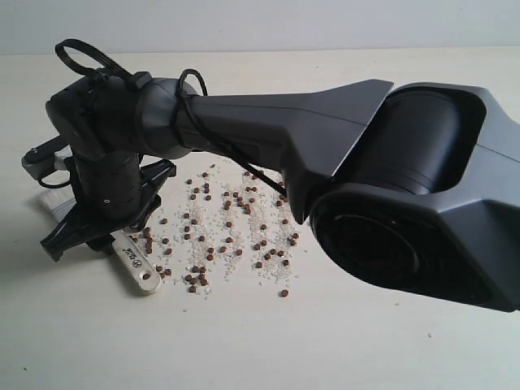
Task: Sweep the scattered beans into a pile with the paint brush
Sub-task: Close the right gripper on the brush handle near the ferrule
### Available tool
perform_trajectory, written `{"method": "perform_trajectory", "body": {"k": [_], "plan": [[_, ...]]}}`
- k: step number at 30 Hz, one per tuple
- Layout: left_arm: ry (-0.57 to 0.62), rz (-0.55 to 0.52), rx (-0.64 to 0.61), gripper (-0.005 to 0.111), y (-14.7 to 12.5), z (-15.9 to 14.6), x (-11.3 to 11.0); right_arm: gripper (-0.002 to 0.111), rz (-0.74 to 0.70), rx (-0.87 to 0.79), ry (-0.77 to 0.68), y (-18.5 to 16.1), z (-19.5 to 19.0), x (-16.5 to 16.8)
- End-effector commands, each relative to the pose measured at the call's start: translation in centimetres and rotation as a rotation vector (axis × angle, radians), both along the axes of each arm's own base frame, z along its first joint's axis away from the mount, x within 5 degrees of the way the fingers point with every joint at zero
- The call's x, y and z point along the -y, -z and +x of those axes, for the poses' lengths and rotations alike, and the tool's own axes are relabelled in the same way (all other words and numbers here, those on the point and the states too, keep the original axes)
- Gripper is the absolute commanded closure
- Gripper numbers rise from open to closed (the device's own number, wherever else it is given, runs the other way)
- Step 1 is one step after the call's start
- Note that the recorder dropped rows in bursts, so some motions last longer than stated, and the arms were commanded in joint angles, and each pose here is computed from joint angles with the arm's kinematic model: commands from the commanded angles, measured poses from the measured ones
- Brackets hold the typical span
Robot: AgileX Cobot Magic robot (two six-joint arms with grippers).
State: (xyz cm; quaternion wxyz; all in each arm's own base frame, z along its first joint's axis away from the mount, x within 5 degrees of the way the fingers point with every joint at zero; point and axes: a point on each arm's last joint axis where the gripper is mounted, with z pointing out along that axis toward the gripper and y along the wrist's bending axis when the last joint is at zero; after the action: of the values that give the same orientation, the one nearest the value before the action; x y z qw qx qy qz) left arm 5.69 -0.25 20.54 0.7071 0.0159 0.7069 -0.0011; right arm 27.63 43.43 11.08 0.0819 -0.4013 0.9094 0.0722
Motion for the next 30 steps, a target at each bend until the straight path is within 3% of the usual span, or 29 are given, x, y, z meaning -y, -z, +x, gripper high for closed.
{"method": "perform_trajectory", "body": {"k": [1,4,8,11,14,22,30], "plan": [[-0.003,-0.004,0.005,0.107,0.0,0.0,0.0,0.057,0.009,0.022,-0.035,-0.2,0.1,-0.2],[-0.003,-0.004,0.005,0.107,0.0,0.0,0.0,0.059,0.007,0.022,-0.038,-0.1,0.1,-0.2],[-0.003,-0.004,0.005,0.107,0.0,0.0,0.0,0.077,-0.008,0.016,-0.057,0.0,0.0,0.0],[-0.003,-0.004,0.005,0.107,0.0,0.0,0.0,0.082,-0.013,0.016,-0.07,0.0,0.0,0.0],[-0.003,-0.004,0.005,0.107,0.0,0.0,0.0,0.109,-0.01,0.018,-0.061,-0.3,0.0,0.0],[-0.003,-0.004,0.005,0.107,0.0,0.0,0.0,0.108,-0.055,0.065,-0.007,-5.7,-0.1,1.5],[-0.003,-0.004,0.005,0.107,0.0,0.0,0.0,0.108,-0.114,0.146,0.007,-8.4,0.2,2.7]]}}
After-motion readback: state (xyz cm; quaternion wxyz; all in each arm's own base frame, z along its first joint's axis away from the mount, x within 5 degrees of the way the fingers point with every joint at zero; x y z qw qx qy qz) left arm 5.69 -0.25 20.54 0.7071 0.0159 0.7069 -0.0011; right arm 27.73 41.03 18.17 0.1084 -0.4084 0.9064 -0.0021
